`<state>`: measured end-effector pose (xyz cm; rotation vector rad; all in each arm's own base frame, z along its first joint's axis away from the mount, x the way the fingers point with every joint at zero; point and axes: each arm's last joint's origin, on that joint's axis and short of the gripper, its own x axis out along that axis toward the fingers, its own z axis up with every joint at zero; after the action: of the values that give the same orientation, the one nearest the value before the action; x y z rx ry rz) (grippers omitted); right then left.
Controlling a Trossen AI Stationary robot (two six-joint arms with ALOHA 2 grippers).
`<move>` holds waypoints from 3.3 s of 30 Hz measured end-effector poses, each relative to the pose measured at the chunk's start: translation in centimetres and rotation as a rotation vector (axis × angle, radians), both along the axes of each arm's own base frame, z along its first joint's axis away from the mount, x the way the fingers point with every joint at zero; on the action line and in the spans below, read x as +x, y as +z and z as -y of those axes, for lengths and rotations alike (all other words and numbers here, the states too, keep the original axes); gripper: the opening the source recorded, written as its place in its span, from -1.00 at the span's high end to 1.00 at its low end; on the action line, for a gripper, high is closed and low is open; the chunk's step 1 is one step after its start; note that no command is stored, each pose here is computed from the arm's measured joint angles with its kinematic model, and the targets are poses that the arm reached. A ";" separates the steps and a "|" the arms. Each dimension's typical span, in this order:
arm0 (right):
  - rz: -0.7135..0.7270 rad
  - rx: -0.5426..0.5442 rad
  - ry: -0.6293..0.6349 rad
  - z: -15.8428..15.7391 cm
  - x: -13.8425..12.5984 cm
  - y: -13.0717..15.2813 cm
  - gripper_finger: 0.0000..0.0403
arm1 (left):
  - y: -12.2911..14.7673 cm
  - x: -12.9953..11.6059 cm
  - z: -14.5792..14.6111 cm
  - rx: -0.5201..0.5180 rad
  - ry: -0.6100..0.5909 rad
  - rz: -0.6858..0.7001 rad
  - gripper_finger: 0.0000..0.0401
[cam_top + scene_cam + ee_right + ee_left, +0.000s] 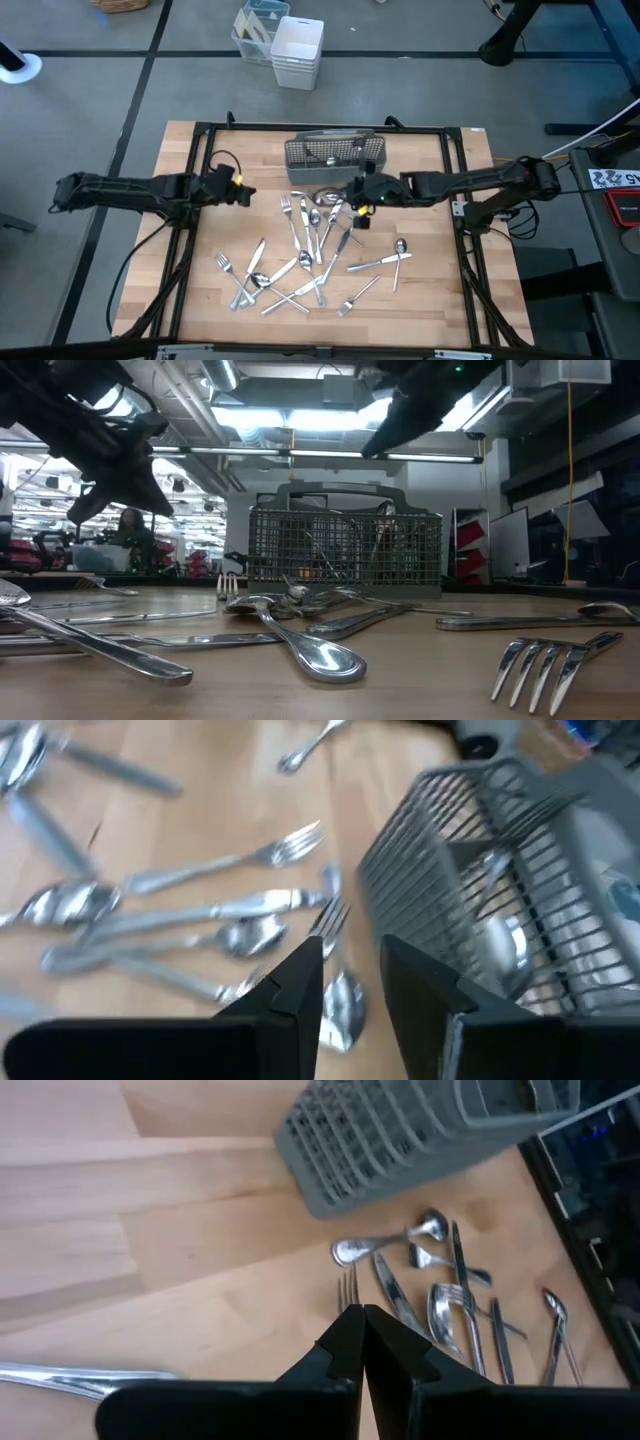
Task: Sort silverware
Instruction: Put the fork into the silverware rack
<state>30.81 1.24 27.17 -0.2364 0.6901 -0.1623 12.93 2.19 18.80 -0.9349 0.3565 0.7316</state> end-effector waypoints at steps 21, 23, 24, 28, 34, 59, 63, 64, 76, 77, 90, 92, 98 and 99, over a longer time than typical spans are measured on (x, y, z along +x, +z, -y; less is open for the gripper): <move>-0.256 0.033 0.039 -2.9 -2.2 -1.8 0.48 | -2.3 -3.3 -2.7 -0.285 0.387 -0.218 0.98; -0.267 0.031 0.039 -2.9 -2.3 -1.8 0.48 | -2.3 -3.5 -3.0 -0.271 0.392 -0.232 0.98; -0.273 0.030 0.038 -2.8 -2.3 -1.9 0.48 | -2.3 -3.6 -3.2 -0.271 0.393 -0.238 0.98; -0.295 0.027 0.038 -2.8 -2.5 -2.0 0.48 | -2.6 -4.3 -3.6 -0.282 0.387 -0.304 0.98; -0.329 0.022 0.037 -2.8 -2.8 -2.2 0.48 | -2.8 -5.3 -4.2 -0.279 0.419 -0.377 0.98; -0.343 0.020 0.037 -2.8 -2.9 -2.2 0.48 | -3.2 -5.7 -5.1 -0.401 0.619 -0.326 0.33; -0.343 0.020 0.037 -2.8 -2.9 -2.2 0.48 | -3.5 -5.4 -5.4 -0.422 0.645 -0.335 0.35; -0.343 0.020 0.037 -2.8 -2.9 -2.2 0.48 | -3.6 -5.3 -5.5 -0.425 0.653 -0.332 0.35; -0.343 0.020 0.037 -2.8 -2.9 -2.2 0.48 | -4.7 -4.2 -6.8 -0.418 0.707 -0.378 0.35; -0.343 0.020 0.037 -2.8 -2.9 -2.2 0.48 | -4.8 -4.1 -7.0 -0.409 0.716 -0.381 0.36; -0.344 0.020 0.037 -2.8 -2.9 -2.2 0.48 | -6.0 -3.8 -9.0 -0.411 0.779 -0.408 0.36; -0.344 0.020 0.037 -2.8 -2.9 -2.2 0.48 | -6.1 -3.8 -9.1 -0.407 0.773 -0.416 0.38; -0.344 0.020 0.037 -2.8 -2.9 -2.2 0.48 | -6.1 -3.9 -9.1 -0.362 0.711 -0.465 0.73; -0.344 0.020 0.037 -2.8 -2.9 -2.2 0.48 | -6.2 -3.9 -9.1 -0.354 0.704 -0.469 0.81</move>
<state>27.91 4.00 24.93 -0.2603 1.0277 -0.0793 9.07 11.32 12.65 -1.2360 0.5895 1.5825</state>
